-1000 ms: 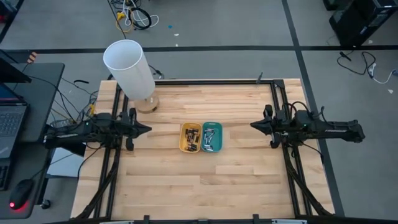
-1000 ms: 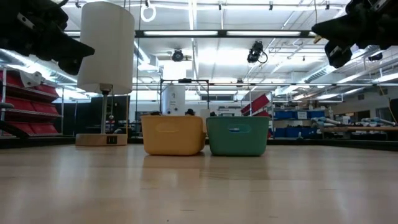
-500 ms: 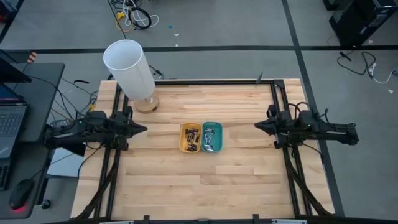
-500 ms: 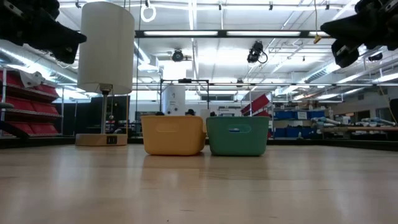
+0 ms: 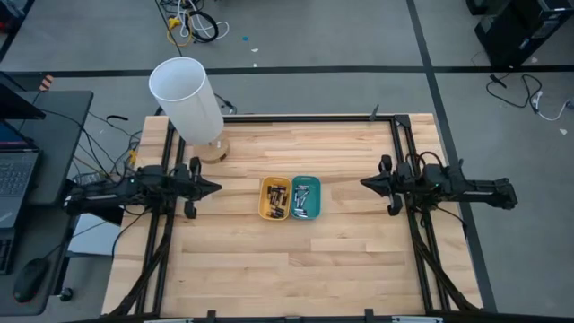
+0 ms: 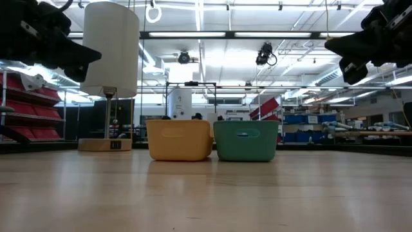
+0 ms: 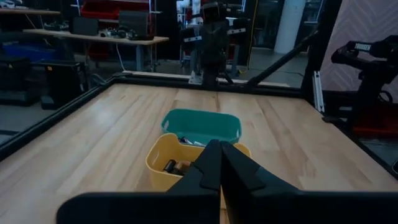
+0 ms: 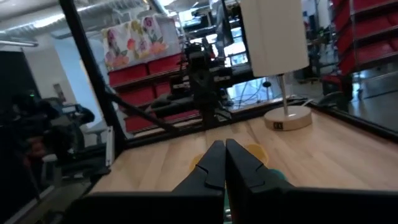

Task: Sort batteries
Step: Return to Home Position

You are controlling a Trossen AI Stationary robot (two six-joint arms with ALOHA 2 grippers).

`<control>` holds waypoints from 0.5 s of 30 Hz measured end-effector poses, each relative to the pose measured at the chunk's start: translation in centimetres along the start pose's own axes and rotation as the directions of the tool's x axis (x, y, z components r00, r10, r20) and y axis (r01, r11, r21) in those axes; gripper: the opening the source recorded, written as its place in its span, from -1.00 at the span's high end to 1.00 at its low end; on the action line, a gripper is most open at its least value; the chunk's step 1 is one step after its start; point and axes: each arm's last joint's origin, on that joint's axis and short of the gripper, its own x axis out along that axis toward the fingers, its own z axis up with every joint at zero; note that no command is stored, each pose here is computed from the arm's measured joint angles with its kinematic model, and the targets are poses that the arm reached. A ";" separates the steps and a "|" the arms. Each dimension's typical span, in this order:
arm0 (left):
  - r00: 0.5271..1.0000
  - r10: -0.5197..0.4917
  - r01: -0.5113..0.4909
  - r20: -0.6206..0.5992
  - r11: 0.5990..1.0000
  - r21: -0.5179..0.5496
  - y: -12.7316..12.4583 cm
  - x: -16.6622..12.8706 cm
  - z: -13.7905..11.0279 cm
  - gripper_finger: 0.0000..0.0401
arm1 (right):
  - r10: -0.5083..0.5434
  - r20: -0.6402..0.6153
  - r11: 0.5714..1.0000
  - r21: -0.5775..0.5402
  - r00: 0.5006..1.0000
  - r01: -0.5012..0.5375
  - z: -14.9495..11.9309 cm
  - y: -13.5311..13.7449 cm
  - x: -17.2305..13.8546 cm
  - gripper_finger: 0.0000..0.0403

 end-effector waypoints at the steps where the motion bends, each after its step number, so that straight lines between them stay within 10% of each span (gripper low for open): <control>1: 1.000 -0.002 0.002 0.002 1.000 -0.005 0.0 0.1 -0.2 0.95 | 0.011 -0.003 1.000 0.002 1.000 -0.011 -0.1 0.0 0.0 1.00; 15: 0.997 -0.002 0.006 0.076 0.999 -0.051 0.2 1.0 -2.1 0.94 | 0.009 -0.102 1.000 0.014 0.995 -0.007 -1.1 -0.2 0.0 1.00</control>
